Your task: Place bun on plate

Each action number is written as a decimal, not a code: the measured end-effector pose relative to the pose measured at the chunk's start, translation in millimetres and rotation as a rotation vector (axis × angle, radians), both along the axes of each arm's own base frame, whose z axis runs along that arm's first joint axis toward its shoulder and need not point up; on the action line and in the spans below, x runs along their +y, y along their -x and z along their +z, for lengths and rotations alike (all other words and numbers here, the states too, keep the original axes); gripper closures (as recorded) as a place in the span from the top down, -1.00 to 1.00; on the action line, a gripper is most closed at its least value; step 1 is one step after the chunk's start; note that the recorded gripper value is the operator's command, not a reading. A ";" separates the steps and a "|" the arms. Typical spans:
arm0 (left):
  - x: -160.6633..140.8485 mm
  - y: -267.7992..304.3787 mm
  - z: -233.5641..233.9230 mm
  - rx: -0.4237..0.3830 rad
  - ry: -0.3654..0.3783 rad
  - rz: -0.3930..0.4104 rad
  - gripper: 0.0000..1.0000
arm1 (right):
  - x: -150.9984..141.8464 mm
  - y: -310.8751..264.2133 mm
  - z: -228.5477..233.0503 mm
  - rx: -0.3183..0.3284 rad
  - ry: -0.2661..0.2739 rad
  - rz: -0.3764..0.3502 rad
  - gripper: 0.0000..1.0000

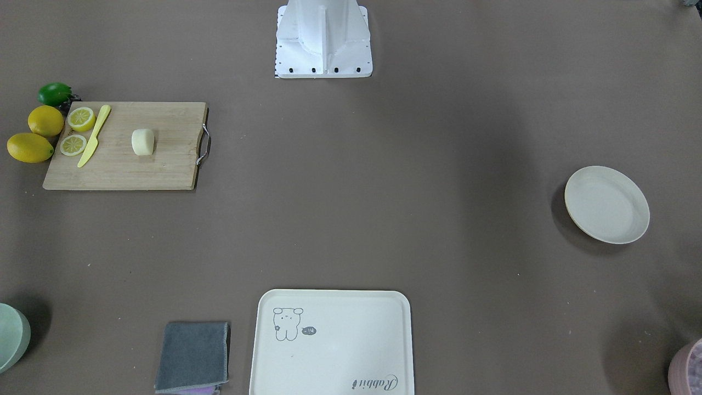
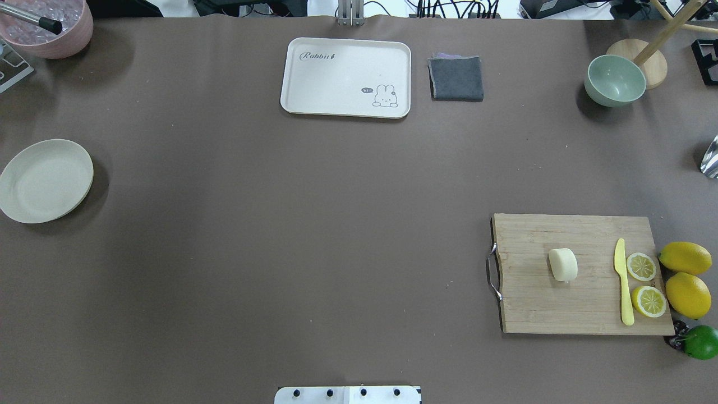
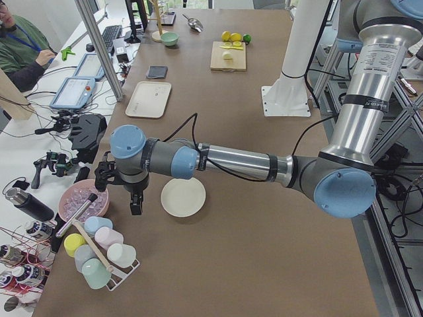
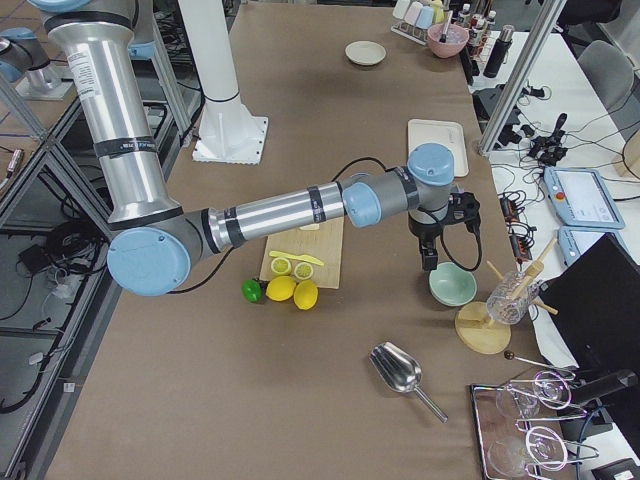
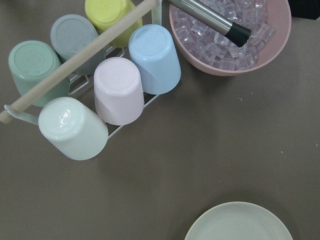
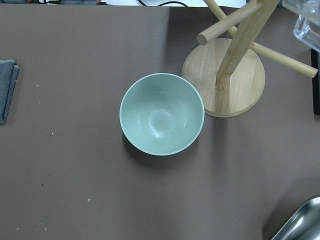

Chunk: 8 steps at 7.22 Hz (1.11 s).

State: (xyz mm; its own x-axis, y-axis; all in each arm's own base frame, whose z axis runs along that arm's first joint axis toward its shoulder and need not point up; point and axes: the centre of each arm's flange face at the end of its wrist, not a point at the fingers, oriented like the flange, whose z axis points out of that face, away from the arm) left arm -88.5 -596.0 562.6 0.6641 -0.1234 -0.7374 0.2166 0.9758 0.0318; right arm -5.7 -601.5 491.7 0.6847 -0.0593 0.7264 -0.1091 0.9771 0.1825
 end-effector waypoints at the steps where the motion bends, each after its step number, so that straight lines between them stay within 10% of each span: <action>1: 4.3 -1.9 -3.6 0.007 -0.008 0.003 0.96 | 2.7 -0.2 2.8 -0.001 0.005 0.000 1.00; 5: 7.4 -43.9 -5.8 0.046 -0.026 0.080 0.96 | 10.6 -0.3 11.6 -0.007 0.020 -0.004 1.00; 8: 18.6 -98.1 76.9 0.032 -0.104 0.174 0.81 | 10.3 0.2 7.7 -0.007 0.013 -0.004 1.00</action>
